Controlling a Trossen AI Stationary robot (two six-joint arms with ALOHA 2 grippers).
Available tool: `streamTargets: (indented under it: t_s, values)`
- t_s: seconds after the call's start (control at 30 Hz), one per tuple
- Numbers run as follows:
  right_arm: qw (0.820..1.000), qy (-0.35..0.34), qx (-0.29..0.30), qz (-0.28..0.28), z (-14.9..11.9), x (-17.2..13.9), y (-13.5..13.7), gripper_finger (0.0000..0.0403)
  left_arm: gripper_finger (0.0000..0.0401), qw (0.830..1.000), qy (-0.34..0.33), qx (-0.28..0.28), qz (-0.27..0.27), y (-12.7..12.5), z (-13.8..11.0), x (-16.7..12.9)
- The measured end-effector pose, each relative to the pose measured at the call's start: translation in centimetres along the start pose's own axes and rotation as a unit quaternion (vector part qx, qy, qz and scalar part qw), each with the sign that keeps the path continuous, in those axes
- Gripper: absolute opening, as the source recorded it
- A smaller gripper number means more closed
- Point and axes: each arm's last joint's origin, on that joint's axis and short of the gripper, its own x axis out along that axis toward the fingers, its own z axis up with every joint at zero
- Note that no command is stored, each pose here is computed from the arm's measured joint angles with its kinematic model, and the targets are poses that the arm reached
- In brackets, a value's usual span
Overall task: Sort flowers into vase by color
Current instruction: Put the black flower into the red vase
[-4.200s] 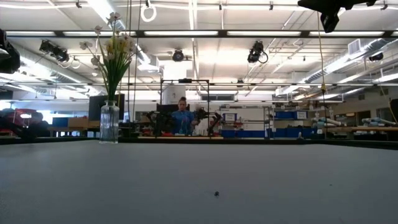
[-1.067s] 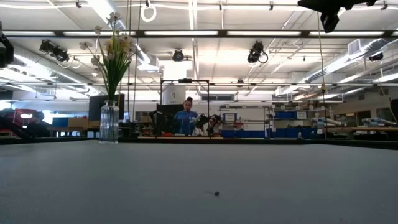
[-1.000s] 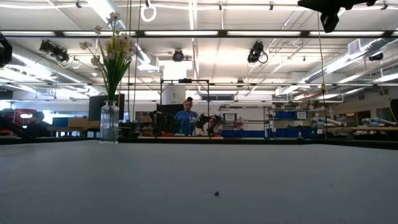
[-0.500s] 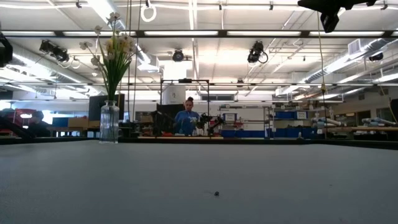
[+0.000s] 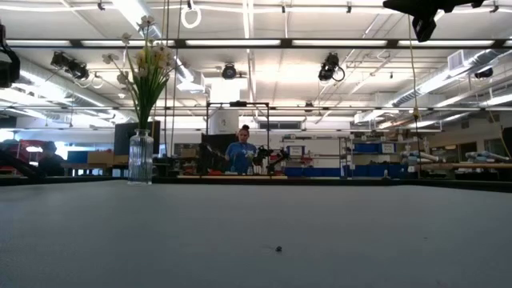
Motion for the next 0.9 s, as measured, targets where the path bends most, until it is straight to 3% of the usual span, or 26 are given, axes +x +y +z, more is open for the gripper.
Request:
streamTargets:
  t_s: [0.13,0.5,0.77,0.9]
  values:
    - [1.000,0.000,0.000,0.000,0.0,0.0,0.0,0.0073,0.0059,1.000,-0.003,0.000,0.028,-0.1,0.6,-0.4]
    - [1.000,0.000,0.000,0.000,0.0,0.0,0.0,0.0073,0.0006,0.998,0.005,0.016,0.057,-0.5,1.9,-1.5]
    - [1.000,0.000,0.000,0.000,0.0,0.0,0.0,0.0073,0.0006,0.998,0.013,0.018,0.061,-0.6,2.2,-1.8]
    - [1.000,0.000,0.000,0.000,0.0,0.0,0.0,0.0073,0.0018,0.999,0.012,-0.020,0.040,-0.8,2.2,-1.7]
